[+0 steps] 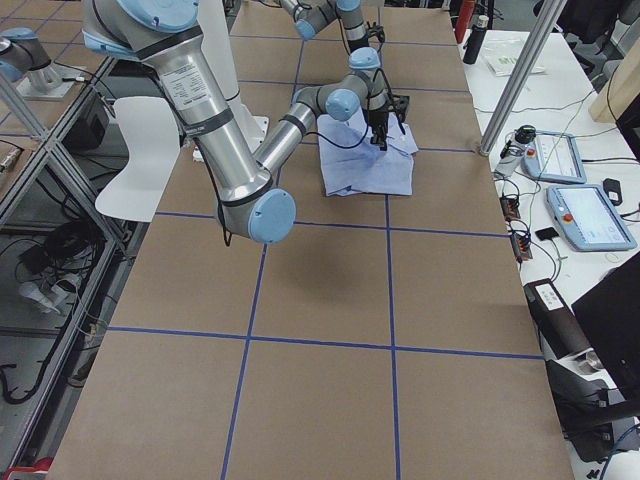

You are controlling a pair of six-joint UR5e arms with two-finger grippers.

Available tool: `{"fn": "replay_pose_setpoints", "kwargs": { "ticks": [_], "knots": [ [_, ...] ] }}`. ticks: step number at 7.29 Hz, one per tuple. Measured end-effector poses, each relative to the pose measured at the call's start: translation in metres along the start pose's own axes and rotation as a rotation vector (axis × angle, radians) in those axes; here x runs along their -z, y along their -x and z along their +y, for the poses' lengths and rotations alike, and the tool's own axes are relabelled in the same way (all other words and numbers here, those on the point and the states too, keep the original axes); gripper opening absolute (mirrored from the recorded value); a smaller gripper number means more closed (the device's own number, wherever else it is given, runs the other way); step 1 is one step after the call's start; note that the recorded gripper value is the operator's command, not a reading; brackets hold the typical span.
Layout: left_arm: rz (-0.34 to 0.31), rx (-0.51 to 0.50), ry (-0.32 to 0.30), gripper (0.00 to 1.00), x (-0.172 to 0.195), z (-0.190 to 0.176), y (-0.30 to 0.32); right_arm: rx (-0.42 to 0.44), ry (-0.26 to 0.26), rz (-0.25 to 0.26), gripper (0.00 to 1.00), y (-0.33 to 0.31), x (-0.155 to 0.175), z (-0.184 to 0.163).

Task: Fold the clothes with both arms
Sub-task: 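Lift the hem with both grippers and carry it toward the collar, then lay the hem near the collar and open both grippers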

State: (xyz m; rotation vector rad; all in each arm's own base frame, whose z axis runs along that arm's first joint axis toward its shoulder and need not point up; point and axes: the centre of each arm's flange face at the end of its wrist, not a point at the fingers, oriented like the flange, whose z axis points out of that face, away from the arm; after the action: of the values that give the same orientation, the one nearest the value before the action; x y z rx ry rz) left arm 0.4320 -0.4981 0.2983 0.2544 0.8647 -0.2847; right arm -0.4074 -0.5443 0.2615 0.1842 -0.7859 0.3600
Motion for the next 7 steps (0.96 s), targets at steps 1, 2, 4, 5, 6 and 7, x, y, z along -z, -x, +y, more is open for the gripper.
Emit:
{"fn": "replay_pose_setpoints", "kwargs": {
  "ticks": [1,2,4,5,6,7],
  "knots": [
    [-0.005,-0.025,0.001,0.0,-0.022,-0.004,0.001,0.014,0.0,0.004,0.0,-0.003,-0.029,-0.007],
    [-0.005,-0.066,-0.002,0.0,-0.036,-0.009,0.004,0.034,0.0,0.007,0.0,-0.008,-0.051,-0.012],
    [-0.005,-0.138,-0.013,0.37,-0.04,-0.023,0.012,0.071,-0.005,0.013,0.51,-0.016,-0.064,-0.02],
    [-0.006,-0.149,-0.021,0.99,-0.038,-0.031,0.016,0.076,-0.006,0.015,1.0,-0.017,-0.065,-0.022],
    [-0.006,-0.16,-0.027,1.0,-0.036,-0.036,0.018,0.077,-0.006,0.015,1.0,-0.018,-0.066,-0.022],
    [-0.003,-0.184,-0.024,1.0,-0.033,-0.043,0.021,0.077,-0.009,0.012,1.0,-0.016,-0.064,-0.023]
  ]
}}
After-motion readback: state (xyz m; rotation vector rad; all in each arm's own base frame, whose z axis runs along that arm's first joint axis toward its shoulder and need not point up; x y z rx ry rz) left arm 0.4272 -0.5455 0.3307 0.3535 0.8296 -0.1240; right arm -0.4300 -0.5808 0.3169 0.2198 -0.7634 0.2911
